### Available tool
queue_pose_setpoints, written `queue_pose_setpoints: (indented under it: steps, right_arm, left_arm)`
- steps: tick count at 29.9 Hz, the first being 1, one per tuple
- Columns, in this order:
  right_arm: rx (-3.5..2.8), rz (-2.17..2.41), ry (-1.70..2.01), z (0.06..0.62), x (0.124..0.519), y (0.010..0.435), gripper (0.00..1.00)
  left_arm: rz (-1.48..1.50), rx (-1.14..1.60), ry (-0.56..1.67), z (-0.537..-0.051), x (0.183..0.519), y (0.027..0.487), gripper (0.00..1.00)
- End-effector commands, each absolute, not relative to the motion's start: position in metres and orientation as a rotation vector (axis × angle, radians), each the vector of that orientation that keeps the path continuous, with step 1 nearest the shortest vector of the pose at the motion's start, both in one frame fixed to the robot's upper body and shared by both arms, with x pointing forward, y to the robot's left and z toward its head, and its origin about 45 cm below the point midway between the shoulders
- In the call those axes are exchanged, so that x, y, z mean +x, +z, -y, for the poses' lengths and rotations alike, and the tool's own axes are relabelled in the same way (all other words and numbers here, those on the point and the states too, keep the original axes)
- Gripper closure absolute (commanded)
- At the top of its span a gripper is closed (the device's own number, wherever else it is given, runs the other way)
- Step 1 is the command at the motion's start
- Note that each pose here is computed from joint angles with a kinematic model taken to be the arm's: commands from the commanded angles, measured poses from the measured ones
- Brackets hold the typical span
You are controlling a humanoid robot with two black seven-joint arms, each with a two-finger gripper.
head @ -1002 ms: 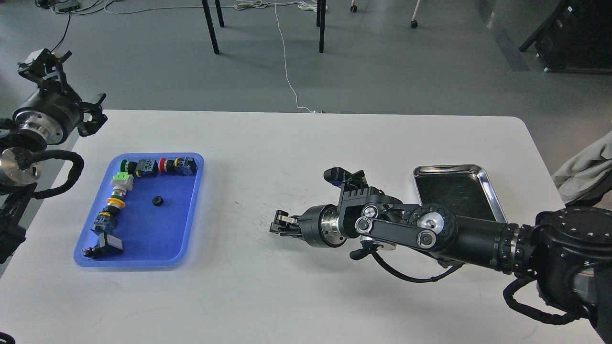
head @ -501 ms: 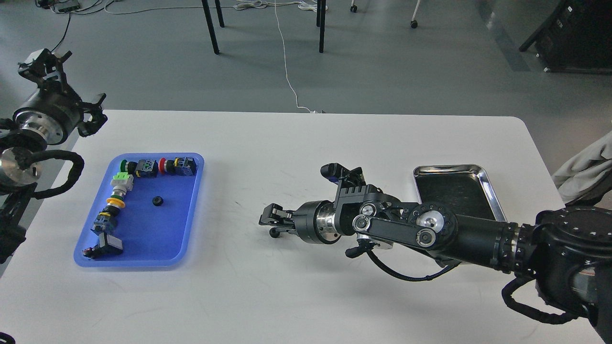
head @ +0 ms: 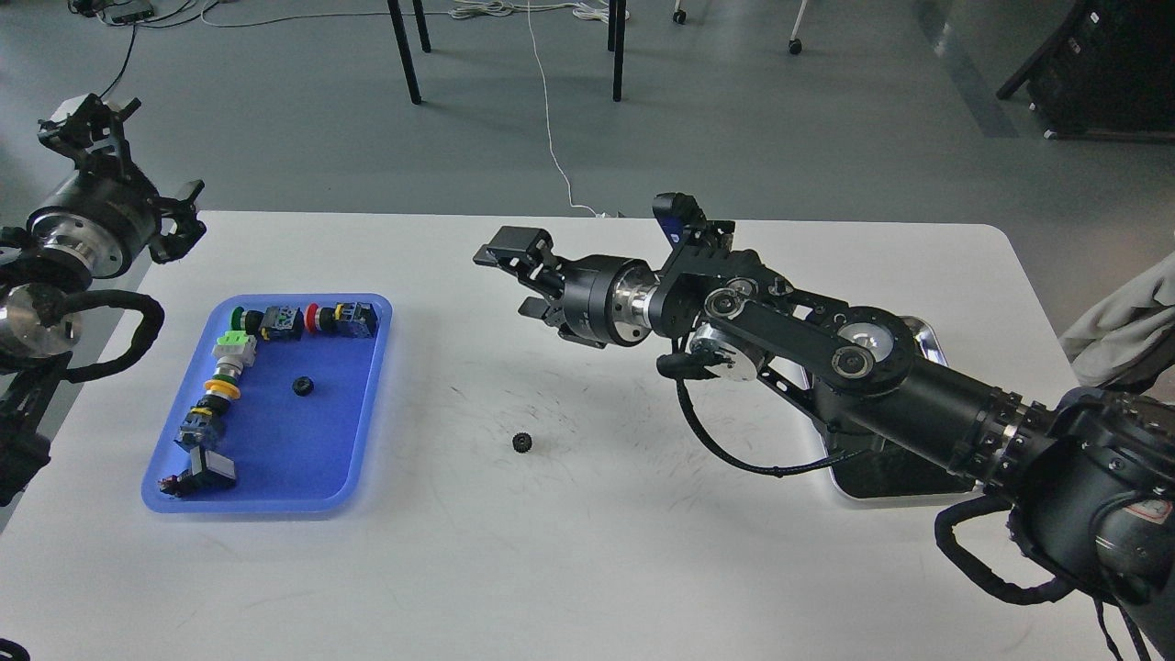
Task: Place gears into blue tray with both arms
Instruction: 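Raise and withdraw the right gripper over the metal tray, then reach the left gripper toward the second gear on the table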
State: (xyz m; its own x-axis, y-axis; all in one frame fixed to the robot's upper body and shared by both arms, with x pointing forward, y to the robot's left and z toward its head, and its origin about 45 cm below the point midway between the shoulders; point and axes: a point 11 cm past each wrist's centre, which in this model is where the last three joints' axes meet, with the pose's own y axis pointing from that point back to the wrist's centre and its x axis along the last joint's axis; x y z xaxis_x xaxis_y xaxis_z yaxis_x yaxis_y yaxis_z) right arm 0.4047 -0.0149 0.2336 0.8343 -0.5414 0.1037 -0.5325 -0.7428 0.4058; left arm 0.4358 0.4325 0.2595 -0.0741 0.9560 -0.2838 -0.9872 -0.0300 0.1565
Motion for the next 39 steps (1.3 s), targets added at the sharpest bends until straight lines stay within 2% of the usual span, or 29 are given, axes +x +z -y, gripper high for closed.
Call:
queue_pose_setpoints:
  steps: [1,7,13,19,23,27,32,39]
  right_arm:
    - [2.680,0.901,-0.145,0.021,0.419,0.259,0.14]
    - [2.824,1.074,-0.541,0.056,0.429,0.263,0.09]
    - [2.899,1.428,-1.014,0.154,0.443,0.256,0.08]
    - [2.881,1.745,-1.432,0.263,0.428,0.237,0.07]
    - [2.874,1.898,-1.561,0.306,0.416,0.229,0.06]
    - [2.846,2.036,-1.590,0.336,0.409,0.220,0.06]
    - [2.811,2.143,-1.693,0.357,0.406,0.206,0.06]
    - [2.756,2.198,-1.743,0.365,0.403,0.189,0.06]
  left_arm:
    - [-0.319,-0.078,1.607,-0.436,0.435,0.265,0.02]
    - [-0.215,0.035,1.552,-0.427,0.434,0.275,0.02]
    - [-0.045,0.187,1.354,-0.383,0.424,0.298,0.02]
    - [0.175,0.399,1.119,-0.347,0.386,0.327,0.02]
    - [0.324,0.557,0.940,-0.323,0.359,0.325,0.02]
    - [0.565,0.720,0.799,-0.301,0.346,0.311,0.02]
    - [0.797,0.884,0.574,-0.266,0.328,0.260,0.02]
    - [1.059,0.955,0.321,-0.214,0.304,0.205,0.02]
